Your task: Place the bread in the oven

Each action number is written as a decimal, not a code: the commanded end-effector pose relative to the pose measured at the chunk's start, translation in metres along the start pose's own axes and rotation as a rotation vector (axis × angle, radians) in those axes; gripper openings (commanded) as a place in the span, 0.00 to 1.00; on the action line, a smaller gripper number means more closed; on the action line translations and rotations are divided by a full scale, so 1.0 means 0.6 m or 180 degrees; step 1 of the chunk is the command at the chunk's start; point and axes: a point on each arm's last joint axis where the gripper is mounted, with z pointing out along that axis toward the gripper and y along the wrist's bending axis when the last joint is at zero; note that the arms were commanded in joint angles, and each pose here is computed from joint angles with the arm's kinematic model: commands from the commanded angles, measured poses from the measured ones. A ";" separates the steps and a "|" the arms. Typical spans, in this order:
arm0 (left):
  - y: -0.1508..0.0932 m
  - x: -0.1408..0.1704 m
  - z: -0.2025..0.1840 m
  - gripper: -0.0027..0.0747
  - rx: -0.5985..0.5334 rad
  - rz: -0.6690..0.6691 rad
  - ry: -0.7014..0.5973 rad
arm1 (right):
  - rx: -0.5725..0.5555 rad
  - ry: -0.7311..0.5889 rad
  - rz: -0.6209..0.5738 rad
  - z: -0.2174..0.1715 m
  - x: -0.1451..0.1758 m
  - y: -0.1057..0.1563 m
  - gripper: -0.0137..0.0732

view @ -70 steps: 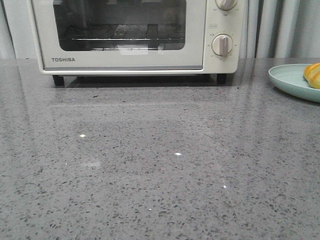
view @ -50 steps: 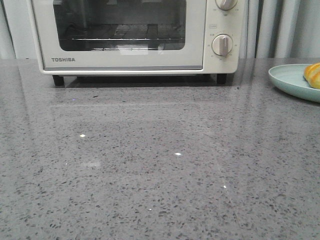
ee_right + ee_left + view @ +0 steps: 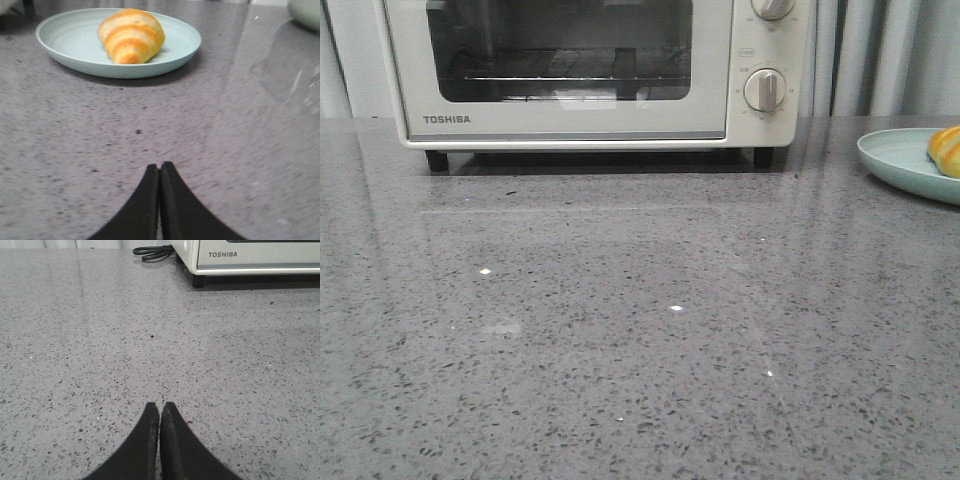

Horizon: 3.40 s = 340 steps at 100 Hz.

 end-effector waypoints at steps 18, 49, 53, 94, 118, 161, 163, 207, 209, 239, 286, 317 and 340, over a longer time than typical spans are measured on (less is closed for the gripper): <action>-0.006 -0.026 -0.004 0.01 0.0275 -0.1266 -0.0742 | -0.0013 -0.1631 -0.0176 -0.016 -0.063 0.005 0.10; 0.005 -0.044 -0.010 0.01 0.0390 -0.2663 -0.1147 | -0.0291 -0.1442 0.2155 -0.015 -0.062 -0.009 0.10; 0.006 -0.048 -0.011 0.01 0.0406 -0.2743 -0.1175 | -0.0325 -0.1390 0.2329 -0.015 -0.062 -0.009 0.10; -0.031 -0.243 -0.033 0.01 0.0797 -0.0930 -0.0938 | -0.0685 -0.0745 0.1456 -0.069 -0.167 0.000 0.10; -0.074 -0.327 0.058 0.01 0.1030 -0.0451 -0.0480 | -0.0729 -0.0735 0.1177 -0.085 -0.212 -0.004 0.10; -0.176 -0.459 0.224 0.01 0.1328 0.0014 -0.0362 | -0.0742 -0.0736 0.1169 -0.088 -0.216 -0.005 0.10; -0.180 -0.462 0.231 0.01 0.1333 0.0018 -0.0347 | -0.0742 -0.0736 0.1169 -0.088 -0.216 -0.005 0.10; -0.221 -0.447 0.342 0.01 0.1355 0.0085 0.0051 | -0.0742 -0.0730 0.1170 -0.088 -0.215 -0.004 0.10; -0.222 -0.447 0.344 0.01 0.1347 0.0082 0.0041 | -0.0742 -0.0730 0.1170 -0.088 -0.215 -0.004 0.10; -0.225 -0.438 0.372 0.01 0.1253 0.0051 -0.0068 | -0.0741 -0.0691 0.1173 -0.084 -0.215 -0.004 0.10; -0.229 -0.425 0.384 0.01 0.1257 0.0079 0.0037 | -0.0731 -0.0652 0.1180 -0.077 -0.216 -0.004 0.10; -0.231 -0.407 0.376 0.01 0.1354 0.0344 0.0411 | -0.0729 -0.0659 0.1181 -0.077 -0.217 -0.005 0.10; -0.222 -0.384 0.357 0.01 0.1359 0.0365 0.0552 | -0.0726 -0.0667 0.1182 -0.077 -0.217 -0.005 0.10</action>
